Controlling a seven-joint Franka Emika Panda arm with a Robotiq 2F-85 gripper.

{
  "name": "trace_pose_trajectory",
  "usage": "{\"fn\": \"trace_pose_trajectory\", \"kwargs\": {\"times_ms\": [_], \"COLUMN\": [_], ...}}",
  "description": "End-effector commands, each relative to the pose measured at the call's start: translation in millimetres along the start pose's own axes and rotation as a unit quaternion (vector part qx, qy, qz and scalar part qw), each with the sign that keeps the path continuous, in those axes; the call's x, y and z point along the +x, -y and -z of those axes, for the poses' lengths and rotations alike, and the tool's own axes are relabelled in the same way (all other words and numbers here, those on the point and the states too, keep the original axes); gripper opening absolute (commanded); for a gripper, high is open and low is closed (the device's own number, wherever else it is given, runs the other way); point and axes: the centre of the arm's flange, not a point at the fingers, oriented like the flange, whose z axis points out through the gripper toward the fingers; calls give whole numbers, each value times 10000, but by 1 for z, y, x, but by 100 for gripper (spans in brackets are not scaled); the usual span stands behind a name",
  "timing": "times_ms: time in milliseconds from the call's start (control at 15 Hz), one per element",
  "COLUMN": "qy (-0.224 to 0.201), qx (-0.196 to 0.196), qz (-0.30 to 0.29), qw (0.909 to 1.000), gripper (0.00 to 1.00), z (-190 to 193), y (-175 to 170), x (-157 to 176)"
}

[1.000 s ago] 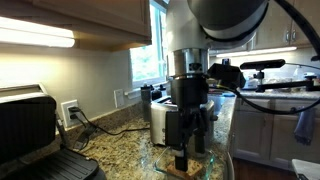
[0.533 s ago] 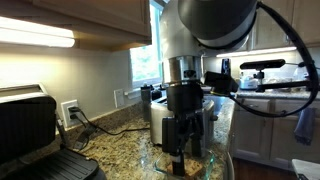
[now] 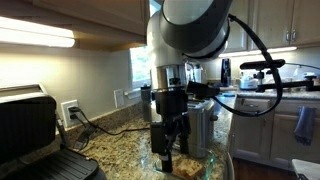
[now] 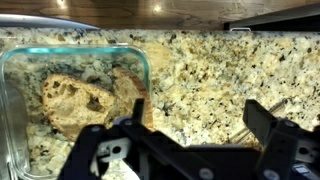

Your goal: Put a slice of bread in the toaster and push the toaster lever down

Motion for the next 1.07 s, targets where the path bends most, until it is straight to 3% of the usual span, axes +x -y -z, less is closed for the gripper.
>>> {"fn": "trace_pose_trajectory", "kwargs": {"times_ms": [0, 1000], "qy": [8, 116], "qx": [-118, -307], "qz": [70, 6], "qw": [9999, 9995], "gripper": [100, 100], "z": [2, -13], "y": [-5, -7], "x": [12, -1]}}
